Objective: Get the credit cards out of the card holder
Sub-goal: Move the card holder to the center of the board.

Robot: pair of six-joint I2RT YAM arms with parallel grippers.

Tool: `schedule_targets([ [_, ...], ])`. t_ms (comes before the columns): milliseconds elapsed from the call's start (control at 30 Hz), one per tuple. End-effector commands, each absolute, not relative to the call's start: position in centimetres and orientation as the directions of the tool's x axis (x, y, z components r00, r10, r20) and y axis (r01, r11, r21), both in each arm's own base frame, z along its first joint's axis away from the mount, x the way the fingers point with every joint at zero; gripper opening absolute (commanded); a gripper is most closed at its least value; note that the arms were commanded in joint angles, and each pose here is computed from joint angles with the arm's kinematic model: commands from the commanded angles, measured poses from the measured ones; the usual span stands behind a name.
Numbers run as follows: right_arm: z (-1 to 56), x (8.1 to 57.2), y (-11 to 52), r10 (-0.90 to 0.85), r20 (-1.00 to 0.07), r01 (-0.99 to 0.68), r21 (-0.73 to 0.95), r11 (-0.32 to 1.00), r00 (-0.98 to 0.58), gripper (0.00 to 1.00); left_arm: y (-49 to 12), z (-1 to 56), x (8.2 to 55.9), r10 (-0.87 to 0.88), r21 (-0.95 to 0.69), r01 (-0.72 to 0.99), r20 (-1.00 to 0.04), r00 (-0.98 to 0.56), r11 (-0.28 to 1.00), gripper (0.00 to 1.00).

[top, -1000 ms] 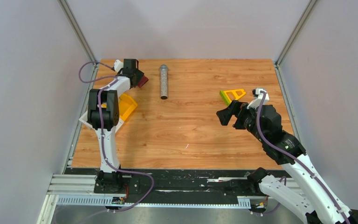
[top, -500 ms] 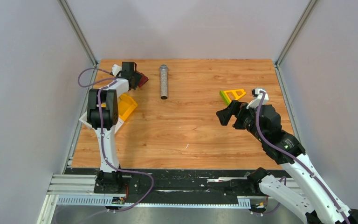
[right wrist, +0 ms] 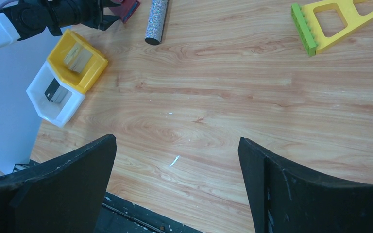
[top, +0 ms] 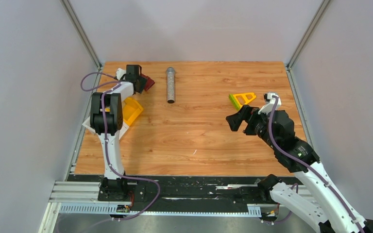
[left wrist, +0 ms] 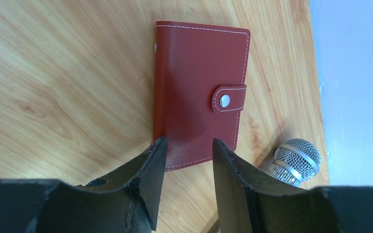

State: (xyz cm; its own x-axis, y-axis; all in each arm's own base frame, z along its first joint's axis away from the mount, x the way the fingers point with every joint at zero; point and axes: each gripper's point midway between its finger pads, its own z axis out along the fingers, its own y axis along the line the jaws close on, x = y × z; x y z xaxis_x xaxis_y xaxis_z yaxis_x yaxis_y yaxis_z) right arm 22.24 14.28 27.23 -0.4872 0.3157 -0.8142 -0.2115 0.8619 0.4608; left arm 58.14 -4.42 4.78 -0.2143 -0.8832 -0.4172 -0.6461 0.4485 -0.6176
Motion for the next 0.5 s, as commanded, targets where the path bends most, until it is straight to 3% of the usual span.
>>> schedule_targets([
  [0,28.6,22.3,14.3,0.35,-0.824,-0.227,0.482,0.846,-0.446,1.0,-6.3,3.1,54.3,-0.843,-0.491,-0.694,-0.408,-0.352,0.527,0.49],
  [467,28.6,22.2,14.2,0.36,-0.819,-0.222,0.492,0.842,-0.447,0.99,-7.8,5.4,52.0,-0.741,-0.405,-0.636,-0.504,-0.444,0.656,0.47],
])
